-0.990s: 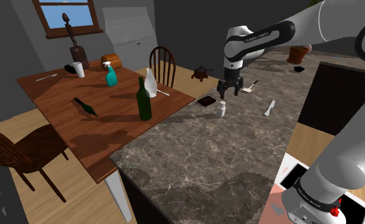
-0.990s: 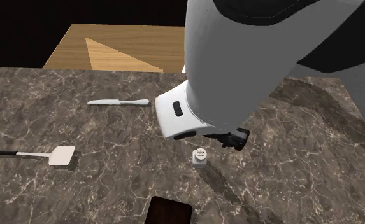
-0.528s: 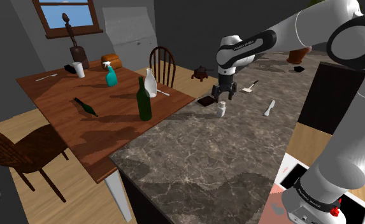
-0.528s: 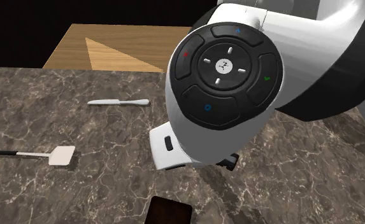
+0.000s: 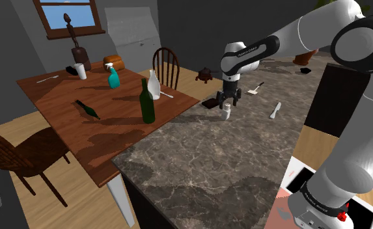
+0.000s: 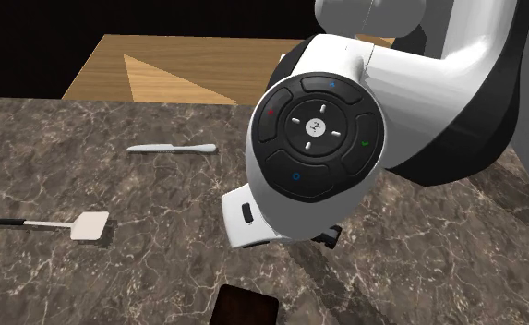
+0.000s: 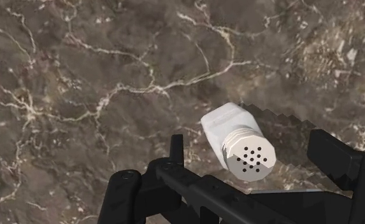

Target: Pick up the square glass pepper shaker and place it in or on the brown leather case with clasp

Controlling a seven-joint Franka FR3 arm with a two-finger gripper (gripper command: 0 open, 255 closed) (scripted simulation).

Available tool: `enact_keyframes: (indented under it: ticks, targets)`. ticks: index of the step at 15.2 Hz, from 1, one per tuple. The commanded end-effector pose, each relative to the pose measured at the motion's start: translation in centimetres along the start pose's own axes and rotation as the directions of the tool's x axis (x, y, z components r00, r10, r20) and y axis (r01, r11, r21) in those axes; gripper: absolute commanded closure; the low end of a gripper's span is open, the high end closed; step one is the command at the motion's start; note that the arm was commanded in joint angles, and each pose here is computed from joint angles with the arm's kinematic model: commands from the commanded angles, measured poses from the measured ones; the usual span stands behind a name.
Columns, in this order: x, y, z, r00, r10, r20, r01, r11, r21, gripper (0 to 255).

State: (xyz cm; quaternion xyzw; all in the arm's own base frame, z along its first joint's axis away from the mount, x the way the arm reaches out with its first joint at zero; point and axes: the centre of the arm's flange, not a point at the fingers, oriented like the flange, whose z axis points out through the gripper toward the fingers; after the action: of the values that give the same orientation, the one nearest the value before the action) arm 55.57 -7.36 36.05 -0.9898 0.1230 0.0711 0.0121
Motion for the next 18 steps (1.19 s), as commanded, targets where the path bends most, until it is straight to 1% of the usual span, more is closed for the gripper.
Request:
enact_keyframes:
  ticks: [1,3,4,13,18]
  targets:
    - [0.0,0.0,0.0,1.000,0.000,0.000,0.000,1.000,0.000,0]
    - [0.0,0.0,0.0,1.000,0.000,0.000,0.000,1.000,0.000,0]
    - [0.0,0.0,0.0,1.000,0.000,0.000,0.000,1.000,0.000,255]
    - [0.0,0.0,0.0,1.000,0.000,0.000,0.000,1.000,0.000,255]
    - [-0.4,0.0,-2.6,1.000,0.000,0.000,0.000,1.000,0.000,255]
